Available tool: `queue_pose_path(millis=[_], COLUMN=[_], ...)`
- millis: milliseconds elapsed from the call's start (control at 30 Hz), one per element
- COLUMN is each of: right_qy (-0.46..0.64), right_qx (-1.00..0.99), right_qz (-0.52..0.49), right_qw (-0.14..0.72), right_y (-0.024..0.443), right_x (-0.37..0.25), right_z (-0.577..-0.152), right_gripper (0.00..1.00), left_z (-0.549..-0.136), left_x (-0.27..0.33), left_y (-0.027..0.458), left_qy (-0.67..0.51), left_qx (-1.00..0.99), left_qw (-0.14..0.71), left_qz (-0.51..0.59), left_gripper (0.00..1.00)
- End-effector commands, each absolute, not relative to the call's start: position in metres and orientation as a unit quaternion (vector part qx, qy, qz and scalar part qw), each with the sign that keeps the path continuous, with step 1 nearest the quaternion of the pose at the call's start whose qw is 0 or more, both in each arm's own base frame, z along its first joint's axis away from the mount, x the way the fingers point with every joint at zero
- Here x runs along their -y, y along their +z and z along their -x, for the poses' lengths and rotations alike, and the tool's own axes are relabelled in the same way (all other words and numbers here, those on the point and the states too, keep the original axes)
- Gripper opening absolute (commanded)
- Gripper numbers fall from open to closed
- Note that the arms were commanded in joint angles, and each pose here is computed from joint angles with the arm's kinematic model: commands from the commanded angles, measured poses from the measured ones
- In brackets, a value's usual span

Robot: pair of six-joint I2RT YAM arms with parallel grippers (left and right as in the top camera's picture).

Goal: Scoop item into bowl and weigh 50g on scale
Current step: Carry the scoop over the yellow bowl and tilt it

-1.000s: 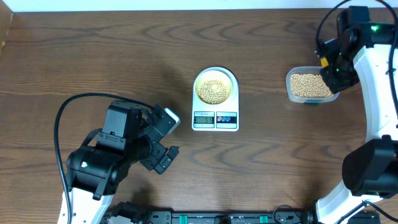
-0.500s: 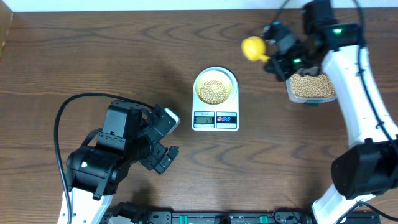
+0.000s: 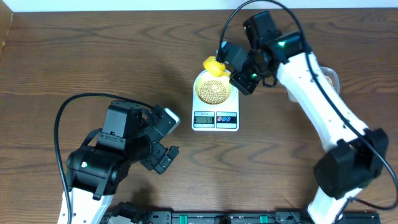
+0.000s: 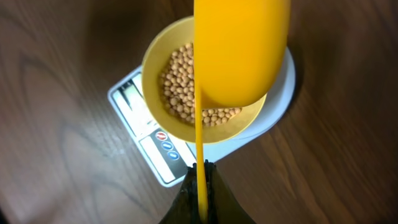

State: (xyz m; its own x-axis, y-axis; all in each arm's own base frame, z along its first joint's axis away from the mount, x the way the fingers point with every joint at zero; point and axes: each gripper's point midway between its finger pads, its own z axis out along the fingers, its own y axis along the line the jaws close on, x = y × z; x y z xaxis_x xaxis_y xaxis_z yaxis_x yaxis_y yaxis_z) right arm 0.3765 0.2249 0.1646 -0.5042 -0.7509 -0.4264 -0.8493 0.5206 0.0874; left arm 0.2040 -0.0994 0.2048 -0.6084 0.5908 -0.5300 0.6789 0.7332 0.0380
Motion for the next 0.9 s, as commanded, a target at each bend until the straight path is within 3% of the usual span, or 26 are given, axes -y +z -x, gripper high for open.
queue_pose_path(millis=[0,233,867], right_qy=[0.129,0.1,-0.01], right_qx=[-0.854,-0.855,-0.865], right_qz=[0.485,0.497,0.49], right_qw=[0.139,0.106,0.102], right_y=[0.134,0.101,0.097], right_x=[-0.228,-0.229,-0.195], right_z=[-0.377,-0.38,-0.398], right_gripper=[0.01,0.01,0.01], left_z=[-0.208,-0.208,-0.208], left_x=[0.098,0.098,0.098], left_y=[0.216,0.216,0.216], left_qy=[-0.078,-0.078,-0.078], left_qx=[-0.889,-0.889,-0.889], left_qw=[0.278,0.278,0.278], left_qz=[-0.355,-0.355,-0.355], left_gripper=[0.98,0.98,0.98])
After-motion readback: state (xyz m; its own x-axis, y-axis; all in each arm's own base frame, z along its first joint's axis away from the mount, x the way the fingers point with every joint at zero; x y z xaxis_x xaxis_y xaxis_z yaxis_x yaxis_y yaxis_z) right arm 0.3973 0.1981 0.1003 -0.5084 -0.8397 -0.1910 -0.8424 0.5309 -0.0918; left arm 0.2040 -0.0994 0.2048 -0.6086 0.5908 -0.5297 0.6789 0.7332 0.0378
